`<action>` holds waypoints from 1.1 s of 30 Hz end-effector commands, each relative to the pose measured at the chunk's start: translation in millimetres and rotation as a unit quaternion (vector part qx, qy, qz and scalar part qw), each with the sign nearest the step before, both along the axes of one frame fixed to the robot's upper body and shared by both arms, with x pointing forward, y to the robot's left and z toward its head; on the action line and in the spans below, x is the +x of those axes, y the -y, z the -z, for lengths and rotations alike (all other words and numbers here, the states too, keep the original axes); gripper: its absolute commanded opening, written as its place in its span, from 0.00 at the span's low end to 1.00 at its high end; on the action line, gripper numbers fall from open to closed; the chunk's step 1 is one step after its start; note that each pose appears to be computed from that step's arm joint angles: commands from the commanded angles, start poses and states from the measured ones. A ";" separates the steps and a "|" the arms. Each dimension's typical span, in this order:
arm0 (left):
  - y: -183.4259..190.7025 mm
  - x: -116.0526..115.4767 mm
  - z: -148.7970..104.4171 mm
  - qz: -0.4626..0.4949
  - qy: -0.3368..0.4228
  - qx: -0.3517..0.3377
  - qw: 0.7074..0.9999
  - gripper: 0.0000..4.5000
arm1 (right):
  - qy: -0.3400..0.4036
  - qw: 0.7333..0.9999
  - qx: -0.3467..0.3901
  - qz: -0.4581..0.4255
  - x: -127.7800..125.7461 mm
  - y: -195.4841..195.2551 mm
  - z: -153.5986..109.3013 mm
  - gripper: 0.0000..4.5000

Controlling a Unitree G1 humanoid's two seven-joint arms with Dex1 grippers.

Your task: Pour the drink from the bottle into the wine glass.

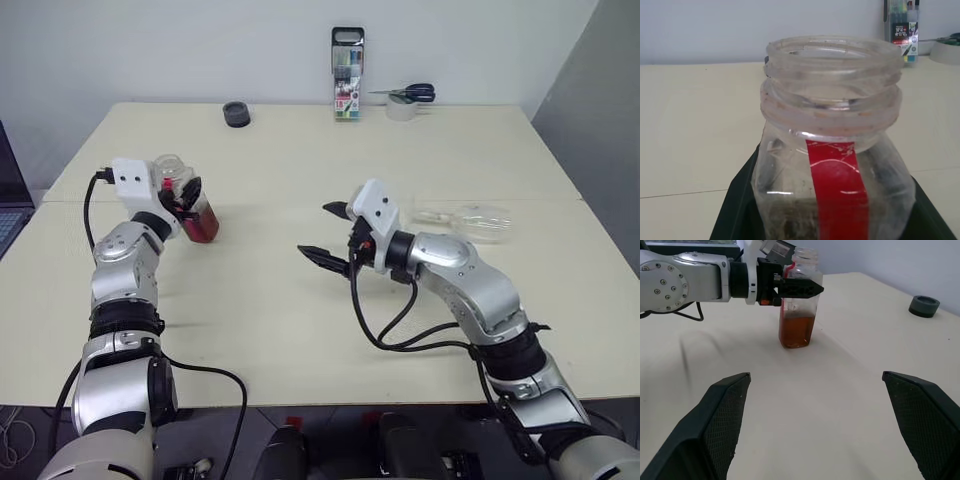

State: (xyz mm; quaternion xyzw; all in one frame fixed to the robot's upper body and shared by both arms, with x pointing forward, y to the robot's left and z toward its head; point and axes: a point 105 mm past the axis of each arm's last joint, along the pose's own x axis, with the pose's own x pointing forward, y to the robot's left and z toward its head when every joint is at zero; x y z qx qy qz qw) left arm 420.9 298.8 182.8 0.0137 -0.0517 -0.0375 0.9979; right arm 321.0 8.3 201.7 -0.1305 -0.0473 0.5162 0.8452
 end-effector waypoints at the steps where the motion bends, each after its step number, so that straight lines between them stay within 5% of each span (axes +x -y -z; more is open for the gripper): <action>1: -8.5 -2.1 -7.2 -0.012 0.018 0.001 1.000 0.58 | 0.030 0.999 0.008 -0.016 -4.8 -7.6 -15.1 1.00; 7: -6.6 -4.2 -1.4 -0.004 0.020 0.008 1.000 1.00 | 0.031 0.999 0.012 -0.021 -7.4 -10.3 -16.9 1.00; 33: 8.4 -21.1 42.2 -0.009 0.012 0.034 0.999 1.00 | 0.033 0.999 -0.028 0.000 -11.3 8.2 10.3 1.00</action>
